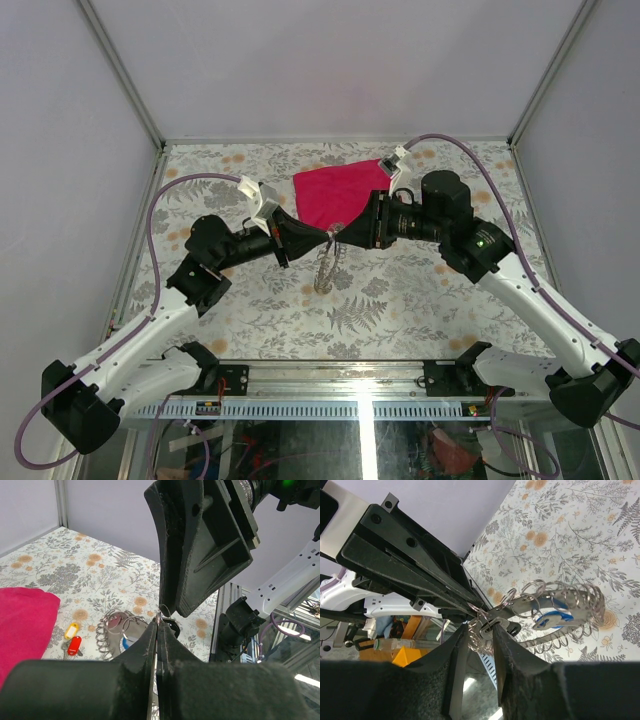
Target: Put the keys on the keyring
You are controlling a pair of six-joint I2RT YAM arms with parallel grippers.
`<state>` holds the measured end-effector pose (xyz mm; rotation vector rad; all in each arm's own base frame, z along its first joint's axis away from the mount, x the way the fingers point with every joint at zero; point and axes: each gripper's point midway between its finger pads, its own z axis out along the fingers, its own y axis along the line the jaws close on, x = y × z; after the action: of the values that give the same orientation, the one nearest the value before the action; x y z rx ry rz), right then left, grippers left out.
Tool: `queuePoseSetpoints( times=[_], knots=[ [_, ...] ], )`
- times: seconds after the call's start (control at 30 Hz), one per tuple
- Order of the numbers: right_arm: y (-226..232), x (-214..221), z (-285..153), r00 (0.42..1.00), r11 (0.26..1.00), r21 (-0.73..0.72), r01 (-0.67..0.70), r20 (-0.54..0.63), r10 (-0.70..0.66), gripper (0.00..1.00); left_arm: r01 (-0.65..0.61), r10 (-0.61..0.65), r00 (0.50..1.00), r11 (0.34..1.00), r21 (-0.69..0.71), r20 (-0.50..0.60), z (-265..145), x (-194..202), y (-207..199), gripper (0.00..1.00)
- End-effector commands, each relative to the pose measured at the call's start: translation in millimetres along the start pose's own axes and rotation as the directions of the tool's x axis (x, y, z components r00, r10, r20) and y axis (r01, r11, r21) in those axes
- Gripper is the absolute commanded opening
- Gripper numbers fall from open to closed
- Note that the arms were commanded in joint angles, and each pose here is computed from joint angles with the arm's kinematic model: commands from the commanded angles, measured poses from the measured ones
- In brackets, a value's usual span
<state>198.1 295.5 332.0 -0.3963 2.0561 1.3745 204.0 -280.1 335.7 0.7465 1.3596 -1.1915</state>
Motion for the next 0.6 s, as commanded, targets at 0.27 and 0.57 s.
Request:
queuePoseSetpoints(
  times=[0.27, 0.57],
  knots=[
    [17.8, -9.4, 1.3, 0.999, 0.995, -0.099, 0.014, 0.034, -0.011, 0.23, -0.085, 0.082, 0.990, 0.996, 0.017, 0.117, -1.4, -37.5, -10.1, 0.00],
    [13.2, -9.9, 1.9, 0.999, 0.997, -0.079, 0.006, 0.047, -0.002, 0.10, -0.087, 0.085, 0.990, 0.996, 0.017, 0.114, -2.5, -36.6, -10.7, 0.00]
  ],
)
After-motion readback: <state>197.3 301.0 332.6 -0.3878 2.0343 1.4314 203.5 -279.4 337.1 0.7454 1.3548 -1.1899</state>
